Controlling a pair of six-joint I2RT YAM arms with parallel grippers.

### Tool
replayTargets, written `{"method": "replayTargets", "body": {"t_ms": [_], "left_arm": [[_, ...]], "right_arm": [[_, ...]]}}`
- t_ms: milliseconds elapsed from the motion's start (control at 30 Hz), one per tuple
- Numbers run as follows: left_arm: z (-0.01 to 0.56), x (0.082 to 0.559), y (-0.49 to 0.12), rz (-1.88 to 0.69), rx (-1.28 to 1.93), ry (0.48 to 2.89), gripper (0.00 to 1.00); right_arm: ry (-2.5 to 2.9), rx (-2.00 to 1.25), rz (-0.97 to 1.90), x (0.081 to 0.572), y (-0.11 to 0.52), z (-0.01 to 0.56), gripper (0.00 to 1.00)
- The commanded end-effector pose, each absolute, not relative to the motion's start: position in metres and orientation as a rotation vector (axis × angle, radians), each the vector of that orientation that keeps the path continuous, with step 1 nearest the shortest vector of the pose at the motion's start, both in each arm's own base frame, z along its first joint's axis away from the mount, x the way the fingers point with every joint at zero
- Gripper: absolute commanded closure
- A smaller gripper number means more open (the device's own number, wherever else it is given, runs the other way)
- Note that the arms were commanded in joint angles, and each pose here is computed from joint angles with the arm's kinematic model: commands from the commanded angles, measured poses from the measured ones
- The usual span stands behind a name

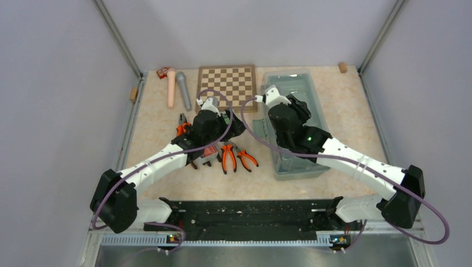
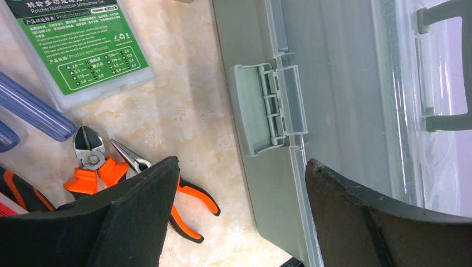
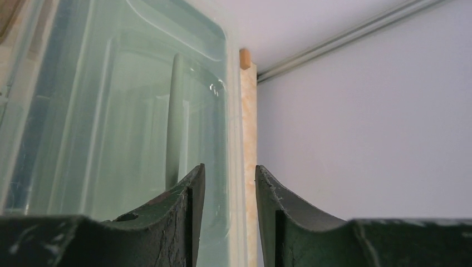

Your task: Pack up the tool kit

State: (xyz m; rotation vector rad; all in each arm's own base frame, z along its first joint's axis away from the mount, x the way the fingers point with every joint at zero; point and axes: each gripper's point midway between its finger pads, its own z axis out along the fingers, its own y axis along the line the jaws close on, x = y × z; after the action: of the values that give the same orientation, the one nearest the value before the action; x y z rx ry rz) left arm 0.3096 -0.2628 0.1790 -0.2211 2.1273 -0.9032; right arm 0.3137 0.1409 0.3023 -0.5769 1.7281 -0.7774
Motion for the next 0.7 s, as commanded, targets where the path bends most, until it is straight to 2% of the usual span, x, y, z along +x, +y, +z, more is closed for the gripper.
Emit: {"method": "replayTargets", "body": {"t_ms": [0, 133, 367, 533, 667], "left_arm": [[0.208, 0.312, -0.263, -0.927, -0.198, 2.048, 0.12], [0.209, 0.312, -0.262, -0.925, -0.203, 2.045, 0.12], [0.208, 0.312, -0.262, -0.927, -0.203, 2.046, 0.12], [0.207, 0.311, -0.265, -0.938, -0.200, 2.052, 0.12], [0.207, 0.311, -0.265, -0.938, -0.200, 2.053, 0.12]], "right_arm": [[1.792, -0.512, -0.678, 0.317, 0.136, 0.295, 0.62], [1.798, -0.466, -0.597, 0.315, 0.138, 0.307, 0.59], [1.760, -0.381, -0.478, 0.309, 0.133, 0.361, 0.53], [1.803, -0.535, -0.268, 0.306, 0.170, 0.344, 0.42], [1.869, -0.517, -0.270, 0.316, 0.170, 0.320, 0.43]]}}
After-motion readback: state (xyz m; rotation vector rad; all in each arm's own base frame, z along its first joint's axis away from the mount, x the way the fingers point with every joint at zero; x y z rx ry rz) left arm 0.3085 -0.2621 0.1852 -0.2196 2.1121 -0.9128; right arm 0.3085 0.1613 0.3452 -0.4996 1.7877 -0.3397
